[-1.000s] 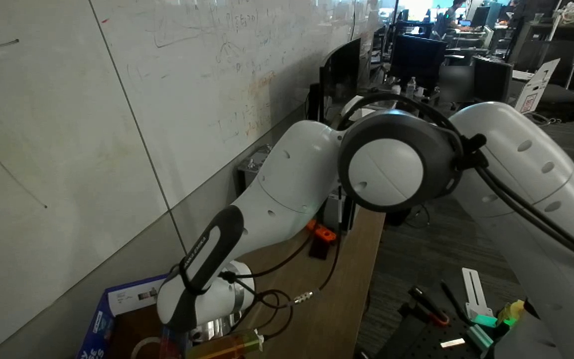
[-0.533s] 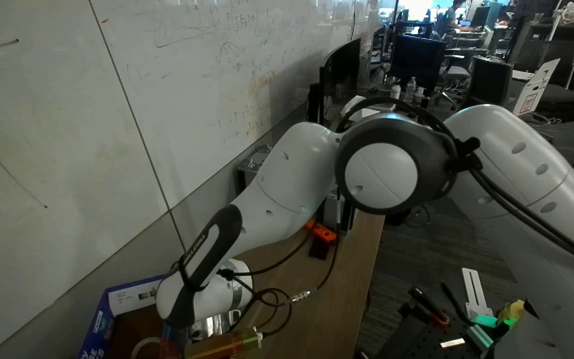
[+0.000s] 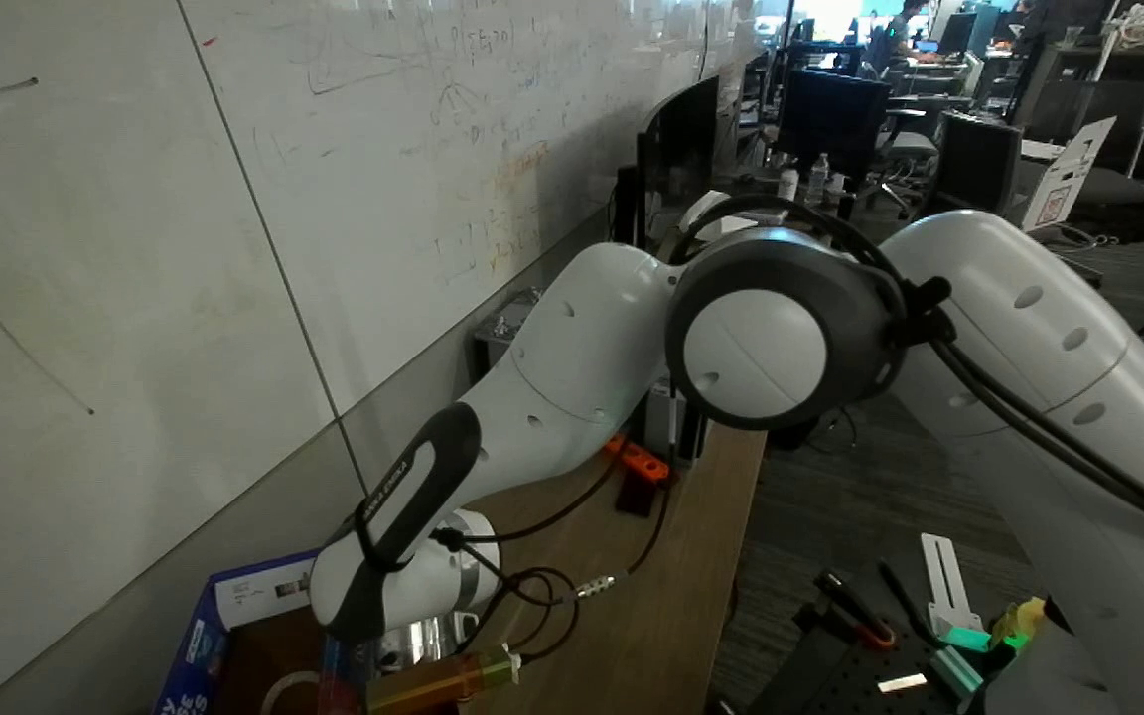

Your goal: Pick up the ropes from the table and put them in the box

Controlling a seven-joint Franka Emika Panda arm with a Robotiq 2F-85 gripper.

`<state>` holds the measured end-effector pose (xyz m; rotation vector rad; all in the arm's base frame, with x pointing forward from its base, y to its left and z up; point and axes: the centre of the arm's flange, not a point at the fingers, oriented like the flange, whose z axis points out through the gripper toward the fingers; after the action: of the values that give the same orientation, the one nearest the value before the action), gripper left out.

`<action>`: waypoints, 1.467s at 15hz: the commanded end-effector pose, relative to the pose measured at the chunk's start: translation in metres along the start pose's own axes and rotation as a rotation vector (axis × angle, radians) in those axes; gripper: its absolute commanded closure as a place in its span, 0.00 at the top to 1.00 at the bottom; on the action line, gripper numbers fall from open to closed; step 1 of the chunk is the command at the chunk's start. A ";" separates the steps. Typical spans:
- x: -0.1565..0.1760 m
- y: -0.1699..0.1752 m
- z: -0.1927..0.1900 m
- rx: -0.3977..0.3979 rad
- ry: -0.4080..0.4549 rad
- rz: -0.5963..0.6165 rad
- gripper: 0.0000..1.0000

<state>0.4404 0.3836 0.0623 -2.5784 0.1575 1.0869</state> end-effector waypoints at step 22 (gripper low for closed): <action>-0.257 -0.127 -0.295 0.077 0.768 0.055 0.02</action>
<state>0.5008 0.4092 0.4141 -2.7990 0.3416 0.2346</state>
